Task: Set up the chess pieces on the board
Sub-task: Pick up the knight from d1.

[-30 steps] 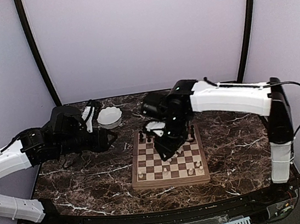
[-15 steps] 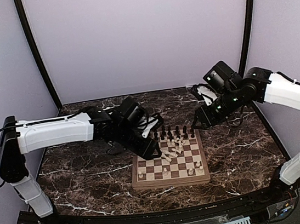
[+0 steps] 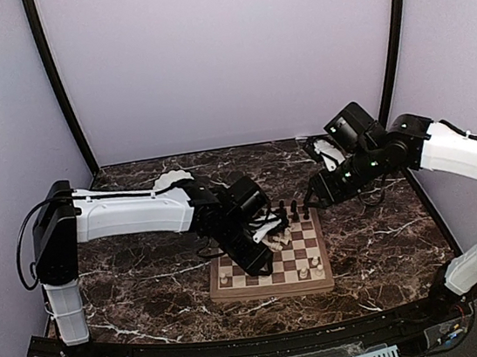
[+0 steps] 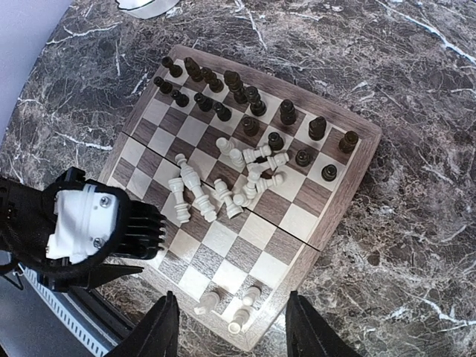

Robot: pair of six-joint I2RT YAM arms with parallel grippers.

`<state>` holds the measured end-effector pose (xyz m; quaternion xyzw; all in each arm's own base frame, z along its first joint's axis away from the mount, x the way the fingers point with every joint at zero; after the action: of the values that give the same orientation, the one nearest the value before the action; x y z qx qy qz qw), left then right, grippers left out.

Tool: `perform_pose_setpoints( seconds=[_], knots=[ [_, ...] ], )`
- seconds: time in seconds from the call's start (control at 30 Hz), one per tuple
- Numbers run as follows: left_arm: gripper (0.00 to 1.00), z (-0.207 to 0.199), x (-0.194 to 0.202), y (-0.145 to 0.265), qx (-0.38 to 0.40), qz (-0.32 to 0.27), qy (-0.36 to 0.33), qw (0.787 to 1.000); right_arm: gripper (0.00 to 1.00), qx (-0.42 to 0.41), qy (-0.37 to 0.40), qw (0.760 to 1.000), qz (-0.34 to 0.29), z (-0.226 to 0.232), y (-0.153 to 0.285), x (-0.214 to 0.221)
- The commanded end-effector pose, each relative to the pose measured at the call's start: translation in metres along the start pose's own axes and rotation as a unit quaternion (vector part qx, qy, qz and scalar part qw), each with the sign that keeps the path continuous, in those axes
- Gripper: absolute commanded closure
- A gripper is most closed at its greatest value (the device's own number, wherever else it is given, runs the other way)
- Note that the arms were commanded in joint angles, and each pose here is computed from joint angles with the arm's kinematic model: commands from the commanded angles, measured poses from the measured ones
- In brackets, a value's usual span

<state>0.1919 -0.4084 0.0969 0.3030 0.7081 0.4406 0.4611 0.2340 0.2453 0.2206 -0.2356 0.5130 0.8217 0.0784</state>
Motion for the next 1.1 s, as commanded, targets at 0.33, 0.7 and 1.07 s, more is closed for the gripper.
perform_pose_setpoints(
  seconds=[0.33, 0.7, 1.07],
  knots=[
    [0.73, 0.000, 0.009, -0.004, -0.010, 0.033, -0.006, 0.999, 0.50, -0.005, 0.005, 1.000, -0.017, -0.002, 0.004, -0.003],
    [0.85, 0.000, 0.022, 0.036, -0.042, 0.029, -0.004, 0.999, 0.51, -0.006, 0.005, 1.000, -0.014, 0.000, -0.003, -0.006],
    [0.85, 0.000, 0.052, 0.045, -0.056, 0.041, 0.011, 0.998, 0.51, -0.026, 0.006, 1.000, 0.000, 0.012, -0.015, -0.013]
  ],
)
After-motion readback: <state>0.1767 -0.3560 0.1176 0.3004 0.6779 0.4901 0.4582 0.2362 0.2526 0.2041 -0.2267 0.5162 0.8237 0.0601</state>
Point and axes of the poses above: each gripper's point midway between its finger pads, its own y axis back along the fingers, its own z axis along the line the jaws close on, x = y × z, the point moved 2 cm from there along y, back along the fingers, and after that the axes turned 11 degrees about -y, right-handed, at the moved point
